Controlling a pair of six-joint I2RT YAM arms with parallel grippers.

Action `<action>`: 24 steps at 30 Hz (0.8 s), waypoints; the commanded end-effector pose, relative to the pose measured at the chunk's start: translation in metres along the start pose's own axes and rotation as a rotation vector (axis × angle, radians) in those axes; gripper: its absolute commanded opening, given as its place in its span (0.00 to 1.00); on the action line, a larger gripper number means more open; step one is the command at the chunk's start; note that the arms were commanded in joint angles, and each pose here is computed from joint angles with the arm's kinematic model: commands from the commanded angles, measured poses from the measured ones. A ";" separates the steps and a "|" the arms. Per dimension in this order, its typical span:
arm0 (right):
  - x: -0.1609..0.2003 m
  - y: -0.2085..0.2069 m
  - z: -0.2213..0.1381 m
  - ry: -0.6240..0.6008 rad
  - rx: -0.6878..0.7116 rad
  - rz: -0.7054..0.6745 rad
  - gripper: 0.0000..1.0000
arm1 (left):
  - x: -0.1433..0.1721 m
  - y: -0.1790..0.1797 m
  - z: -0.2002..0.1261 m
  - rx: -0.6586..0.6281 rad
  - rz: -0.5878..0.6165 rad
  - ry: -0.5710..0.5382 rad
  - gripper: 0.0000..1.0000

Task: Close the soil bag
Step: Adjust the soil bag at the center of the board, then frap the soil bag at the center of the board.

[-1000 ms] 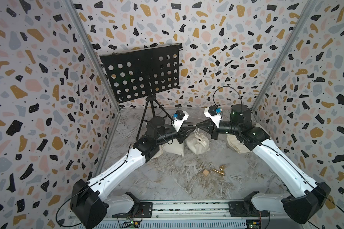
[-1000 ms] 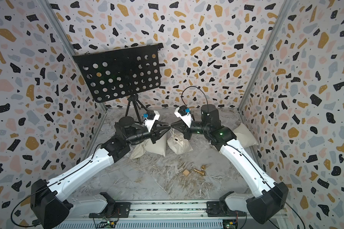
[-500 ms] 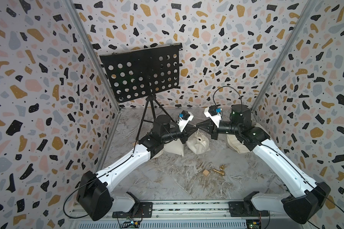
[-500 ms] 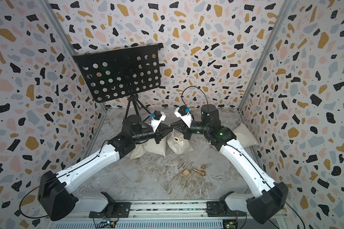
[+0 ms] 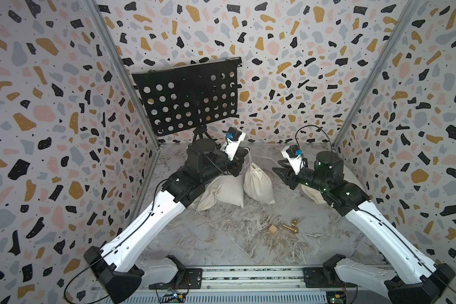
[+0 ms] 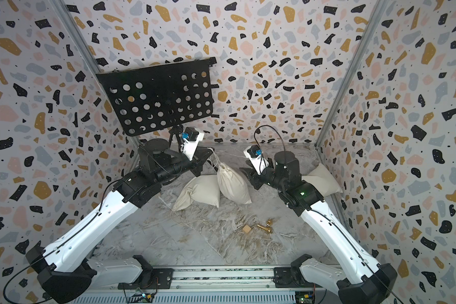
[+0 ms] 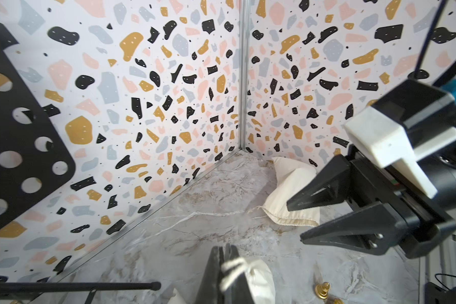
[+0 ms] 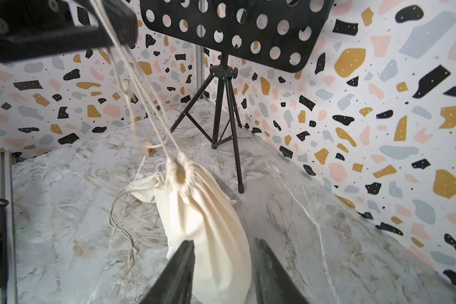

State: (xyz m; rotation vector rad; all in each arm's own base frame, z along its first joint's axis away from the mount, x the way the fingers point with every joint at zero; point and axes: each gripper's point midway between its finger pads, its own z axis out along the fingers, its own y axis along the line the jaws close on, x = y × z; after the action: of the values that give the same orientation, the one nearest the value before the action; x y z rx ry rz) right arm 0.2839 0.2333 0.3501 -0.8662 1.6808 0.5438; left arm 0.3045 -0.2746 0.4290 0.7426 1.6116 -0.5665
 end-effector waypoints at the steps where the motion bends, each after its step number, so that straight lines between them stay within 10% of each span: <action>1: -0.003 -0.001 0.000 -0.050 0.055 0.058 0.44 | -0.019 0.013 -0.007 -0.112 0.067 -0.002 0.00; 11: -0.016 0.035 0.038 -0.127 -0.113 0.051 0.56 | -0.021 0.003 -0.002 -0.139 0.165 0.067 0.00; 24: -0.049 0.055 0.063 -0.147 -0.290 0.080 0.39 | -0.034 -0.004 -0.018 -0.123 0.196 0.022 0.00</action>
State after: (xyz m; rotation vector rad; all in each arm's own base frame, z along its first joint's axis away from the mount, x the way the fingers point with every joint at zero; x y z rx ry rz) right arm 0.2936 0.3201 0.3502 -0.9351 1.5949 0.8304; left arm 0.3026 -0.2758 0.4195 0.8592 1.6839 -0.2905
